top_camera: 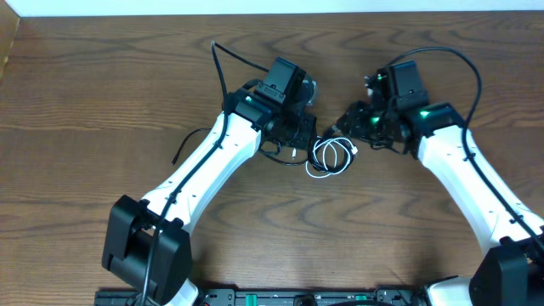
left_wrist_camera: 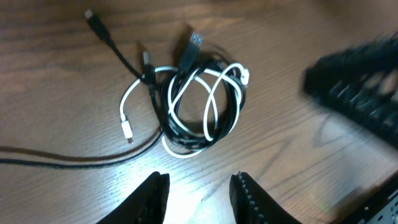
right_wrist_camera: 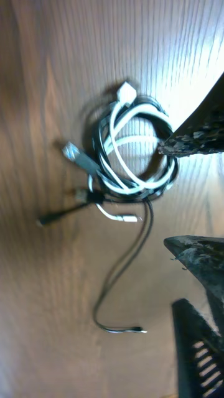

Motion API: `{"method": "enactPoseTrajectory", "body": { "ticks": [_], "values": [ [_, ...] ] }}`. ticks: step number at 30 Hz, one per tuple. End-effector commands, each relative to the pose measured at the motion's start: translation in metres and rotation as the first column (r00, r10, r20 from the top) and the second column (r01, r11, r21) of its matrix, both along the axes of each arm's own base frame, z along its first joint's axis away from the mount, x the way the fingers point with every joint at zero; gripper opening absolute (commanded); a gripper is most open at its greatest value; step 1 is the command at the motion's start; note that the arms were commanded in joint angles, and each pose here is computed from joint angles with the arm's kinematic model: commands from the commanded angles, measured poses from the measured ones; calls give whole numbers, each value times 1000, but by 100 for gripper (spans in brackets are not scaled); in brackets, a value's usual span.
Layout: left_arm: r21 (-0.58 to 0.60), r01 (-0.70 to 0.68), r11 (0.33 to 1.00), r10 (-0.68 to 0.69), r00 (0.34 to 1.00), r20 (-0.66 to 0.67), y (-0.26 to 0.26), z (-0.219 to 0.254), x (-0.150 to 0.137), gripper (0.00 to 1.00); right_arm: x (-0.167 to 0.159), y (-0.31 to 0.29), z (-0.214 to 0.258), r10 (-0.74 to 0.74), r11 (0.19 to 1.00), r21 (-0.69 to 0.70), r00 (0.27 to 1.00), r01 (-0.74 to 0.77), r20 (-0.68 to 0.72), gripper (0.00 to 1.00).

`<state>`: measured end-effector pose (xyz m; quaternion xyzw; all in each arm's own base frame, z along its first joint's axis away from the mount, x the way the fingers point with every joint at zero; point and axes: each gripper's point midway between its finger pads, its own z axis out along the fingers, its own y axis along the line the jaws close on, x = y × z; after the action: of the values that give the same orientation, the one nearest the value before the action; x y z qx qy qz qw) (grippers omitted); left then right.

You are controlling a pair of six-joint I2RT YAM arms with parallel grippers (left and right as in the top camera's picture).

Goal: Untangle cables

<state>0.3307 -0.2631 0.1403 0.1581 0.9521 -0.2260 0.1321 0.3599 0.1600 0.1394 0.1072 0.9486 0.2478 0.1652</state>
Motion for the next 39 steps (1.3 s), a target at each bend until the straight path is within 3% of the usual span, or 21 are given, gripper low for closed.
{"method": "enactPoseTrajectory", "body": {
  "ticks": [1, 7, 11, 15, 17, 24, 30, 39],
  "values": [
    [42, 41, 998, -40, 999, -24, 1, -17, -11, 39, 11, -32, 0, -105, 994, 10, 994, 105, -15, 38],
    [55, 100, 993, -98, 994, -43, -18, -32, -23, 44, 18, -67, 0, -124, 992, 17, 992, 124, -5, 40],
    [68, 225, 972, -225, 974, -8, -38, -40, -34, 44, 14, -85, -4, -145, 989, -3, 989, 145, -27, 42],
    [109, 463, 880, -472, 878, 82, -69, -54, -51, 44, 13, -108, -6, -148, 989, -30, 989, 147, -19, 49],
    [119, 513, 850, -525, 845, 103, -79, -63, -54, 44, 13, -117, -7, -168, 985, -33, 985, 167, -24, 49],
    [127, 520, 845, -535, 827, 175, -104, -86, -38, 53, 8, -144, -10, -220, 975, -41, 974, 218, -47, 49],
    [273, 431, 860, -488, 850, 197, -87, -109, -12, 57, 1, -145, -13, -214, 976, -49, 974, 211, -75, 50],
    [338, 520, 784, -571, 819, 64, -62, -137, -29, 58, -8, -143, -16, -202, 979, -56, 973, 197, -112, 50]
  ]
}}
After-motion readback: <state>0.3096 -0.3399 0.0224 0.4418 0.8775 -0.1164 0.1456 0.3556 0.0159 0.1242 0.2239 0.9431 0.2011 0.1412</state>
